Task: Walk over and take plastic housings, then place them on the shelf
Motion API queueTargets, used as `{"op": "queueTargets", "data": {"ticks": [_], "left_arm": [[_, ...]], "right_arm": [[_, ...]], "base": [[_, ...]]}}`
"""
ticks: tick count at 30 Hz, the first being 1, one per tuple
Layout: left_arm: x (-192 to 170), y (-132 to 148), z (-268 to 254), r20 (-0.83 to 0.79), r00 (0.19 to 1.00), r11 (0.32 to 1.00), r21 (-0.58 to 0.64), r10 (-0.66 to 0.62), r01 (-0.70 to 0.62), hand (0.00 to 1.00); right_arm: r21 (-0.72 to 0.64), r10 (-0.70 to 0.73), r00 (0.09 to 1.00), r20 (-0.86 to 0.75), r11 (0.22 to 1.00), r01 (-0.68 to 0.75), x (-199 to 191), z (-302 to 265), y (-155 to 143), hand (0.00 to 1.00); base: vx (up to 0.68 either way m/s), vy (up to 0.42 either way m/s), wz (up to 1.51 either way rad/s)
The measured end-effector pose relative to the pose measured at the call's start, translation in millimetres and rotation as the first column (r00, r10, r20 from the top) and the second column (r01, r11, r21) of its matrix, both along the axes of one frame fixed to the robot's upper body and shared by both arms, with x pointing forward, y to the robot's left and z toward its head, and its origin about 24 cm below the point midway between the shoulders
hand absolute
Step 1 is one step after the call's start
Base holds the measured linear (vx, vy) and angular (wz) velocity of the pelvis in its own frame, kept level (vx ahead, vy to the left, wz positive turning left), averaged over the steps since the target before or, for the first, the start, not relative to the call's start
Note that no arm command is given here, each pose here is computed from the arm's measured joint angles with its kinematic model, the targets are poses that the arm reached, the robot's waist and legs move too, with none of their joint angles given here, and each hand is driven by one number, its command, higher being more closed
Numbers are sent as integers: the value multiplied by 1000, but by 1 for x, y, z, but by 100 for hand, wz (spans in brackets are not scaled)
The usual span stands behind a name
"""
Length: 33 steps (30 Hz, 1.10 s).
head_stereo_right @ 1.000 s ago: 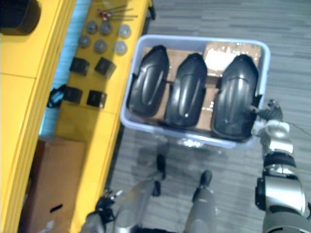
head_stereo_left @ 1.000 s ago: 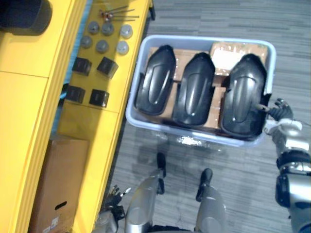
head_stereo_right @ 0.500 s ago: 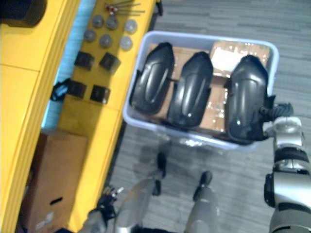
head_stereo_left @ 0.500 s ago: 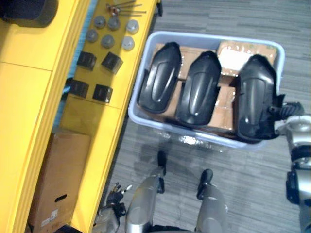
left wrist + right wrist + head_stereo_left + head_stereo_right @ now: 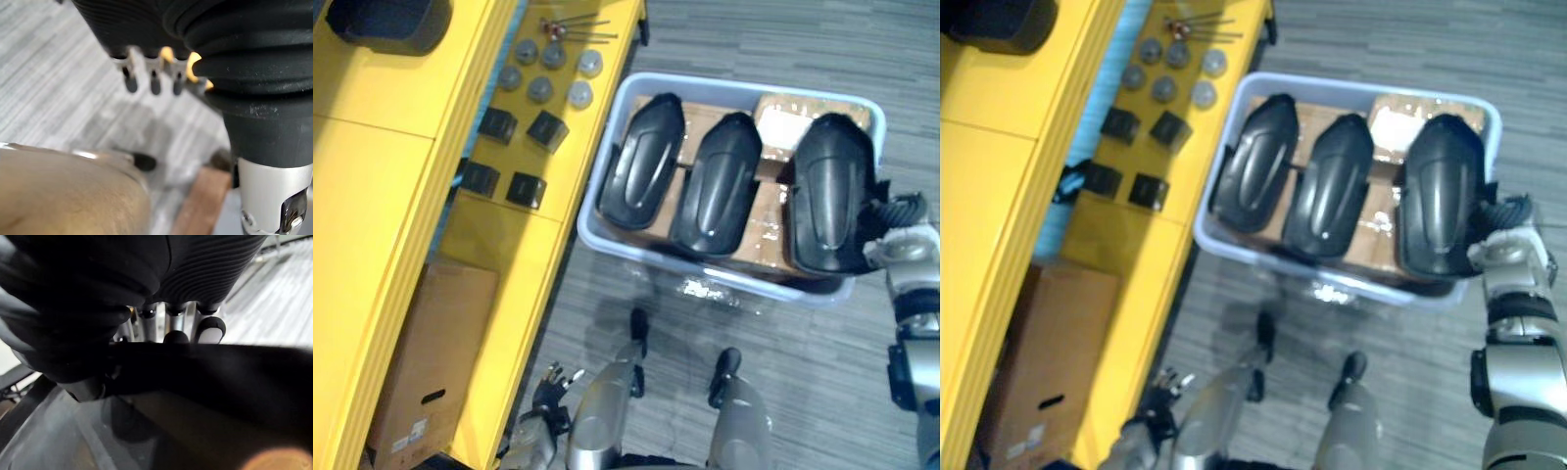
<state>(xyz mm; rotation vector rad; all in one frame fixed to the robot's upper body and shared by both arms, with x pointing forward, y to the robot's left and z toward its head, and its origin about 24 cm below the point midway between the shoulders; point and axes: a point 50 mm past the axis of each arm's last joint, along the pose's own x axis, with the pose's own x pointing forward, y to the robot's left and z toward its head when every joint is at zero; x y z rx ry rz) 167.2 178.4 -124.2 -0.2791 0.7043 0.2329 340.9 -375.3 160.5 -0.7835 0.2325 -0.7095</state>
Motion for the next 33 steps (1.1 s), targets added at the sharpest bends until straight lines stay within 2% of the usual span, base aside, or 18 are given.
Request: {"op": "queueTargets", "data": {"ticks": [3, 6, 8, 10, 14, 17, 20, 23, 27, 29, 33], "left_arm": [[4, 4, 9, 69, 996, 997, 38, 60, -63, 0], [13, 16, 30, 200, 958, 970, 89, 204, -226, 0], [22, 29, 55, 330, 885, 920, 99, 328, -379, 0], [28, 39, 76, 419, 820, 873, 113, 391, -474, 0], [35, 48, 106, 547, 733, 802, 172, 405, -572, 0], [46, 39, 140, 681, 657, 792, 184, 325, -582, 0], [59, 21, 174, 786, 584, 826, 182, 205, -534, 0], [83, -4, 212, 862, 505, 858, 227, 43, -461, 0], [99, -21, 245, 903, 418, 859, 291, -101, -420, 0], [110, -39, 262, 905, 371, 866, 348, -209, -360, 0], [121, -66, 276, 888, 331, 877, 409, -319, -251, 0]], "right_arm": [[-42, -21, 997, 68, 999, 24, 0, 8, 0, 100], [-118, -23, 984, 174, 992, 45, -4, 18, 3, 100], [-175, -25, 967, 252, 982, 71, -11, 20, 4, 100], [-192, -43, 960, 276, 976, 99, -17, 14, 3, 100], [-184, -62, 952, 299, 975, 121, -19, -1, 10, 100], [-166, -50, 944, 327, 980, 109, -17, -12, 24, 100], [-172, -19, 930, 368, 981, 88, -17, -14, 36, 100], [-185, 70, 903, 424, 983, 11, -9, -12, 64, 100], [-217, 143, 898, 417, 975, -54, -3, -18, 87, 100], [-222, 185, 890, 416, 970, -98, 0, -23, 102, 100], [-259, 251, 866, 433, 955, -148, 4, -24, 123, 100]], "base": [[40, 2, 1], [19, -5, 8], [18, -5, 13], [27, -10, 17], [25, -13, 5], [39, -18, 5], [42, -27, 7], [14, -11, -7], [-4, -10, -16], [-46, -3, -20], [-47, 23, -14]]}}
